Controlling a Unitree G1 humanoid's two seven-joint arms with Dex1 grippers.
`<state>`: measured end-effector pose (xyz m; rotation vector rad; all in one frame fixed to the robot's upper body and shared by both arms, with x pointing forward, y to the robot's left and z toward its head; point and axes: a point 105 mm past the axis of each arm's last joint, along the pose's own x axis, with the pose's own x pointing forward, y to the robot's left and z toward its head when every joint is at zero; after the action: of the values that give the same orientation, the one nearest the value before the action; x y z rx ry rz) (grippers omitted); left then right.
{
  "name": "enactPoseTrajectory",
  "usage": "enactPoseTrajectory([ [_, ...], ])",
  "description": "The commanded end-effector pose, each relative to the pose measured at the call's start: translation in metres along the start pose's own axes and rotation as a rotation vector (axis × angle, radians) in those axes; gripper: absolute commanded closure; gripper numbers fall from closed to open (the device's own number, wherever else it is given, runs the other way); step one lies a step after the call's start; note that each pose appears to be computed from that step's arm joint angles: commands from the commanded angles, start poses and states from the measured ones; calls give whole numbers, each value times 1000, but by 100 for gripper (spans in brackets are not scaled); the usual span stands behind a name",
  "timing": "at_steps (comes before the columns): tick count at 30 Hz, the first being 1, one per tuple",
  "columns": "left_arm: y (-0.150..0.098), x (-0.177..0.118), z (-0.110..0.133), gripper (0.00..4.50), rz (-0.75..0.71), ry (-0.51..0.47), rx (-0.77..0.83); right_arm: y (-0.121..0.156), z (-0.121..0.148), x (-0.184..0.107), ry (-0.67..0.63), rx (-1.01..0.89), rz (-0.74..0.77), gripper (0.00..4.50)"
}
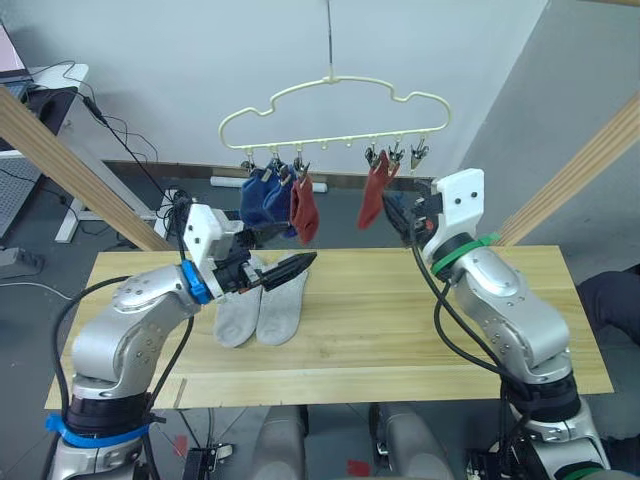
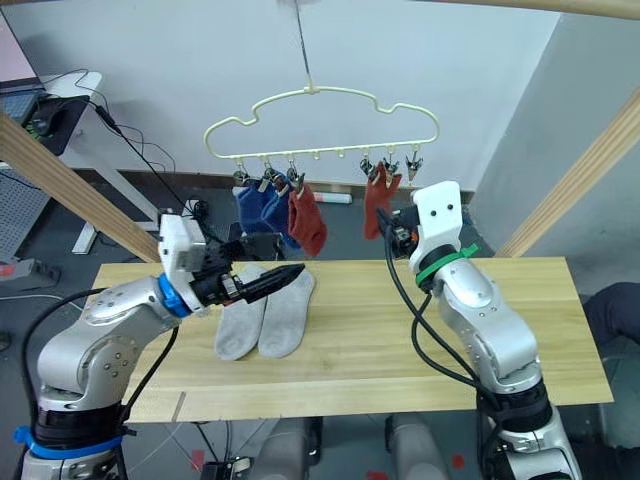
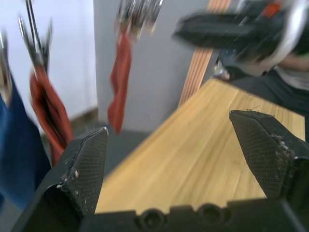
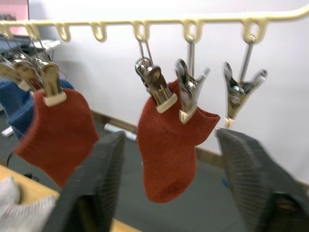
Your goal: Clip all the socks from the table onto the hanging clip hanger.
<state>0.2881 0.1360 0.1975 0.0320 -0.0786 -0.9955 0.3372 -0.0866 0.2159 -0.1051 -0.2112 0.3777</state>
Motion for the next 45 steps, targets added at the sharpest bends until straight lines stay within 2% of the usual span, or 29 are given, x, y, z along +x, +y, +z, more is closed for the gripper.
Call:
enactPoseTrajectory([
  [1, -8, -2, 20, 0, -25, -69, 95, 0, 15, 1, -81, -25, -30, 129],
  [6, -17, 3, 33, 0, -42, -140, 112, -5, 9, 12, -82, -21, -81, 129],
  [16, -14, 0, 37, 0, -17, -148, 167, -5, 13, 28, -111, 1, -113, 129],
  [19, -15, 1, 37, 0, -12, -150, 180, -4, 13, 32, -112, 8, -121, 189],
  [22, -16, 2, 37, 0, -10, -146, 182, -5, 12, 32, -107, 8, -123, 292],
  [45, -15, 2, 34, 0, -7, -142, 174, -7, 15, 45, -109, 26, -146, 292],
])
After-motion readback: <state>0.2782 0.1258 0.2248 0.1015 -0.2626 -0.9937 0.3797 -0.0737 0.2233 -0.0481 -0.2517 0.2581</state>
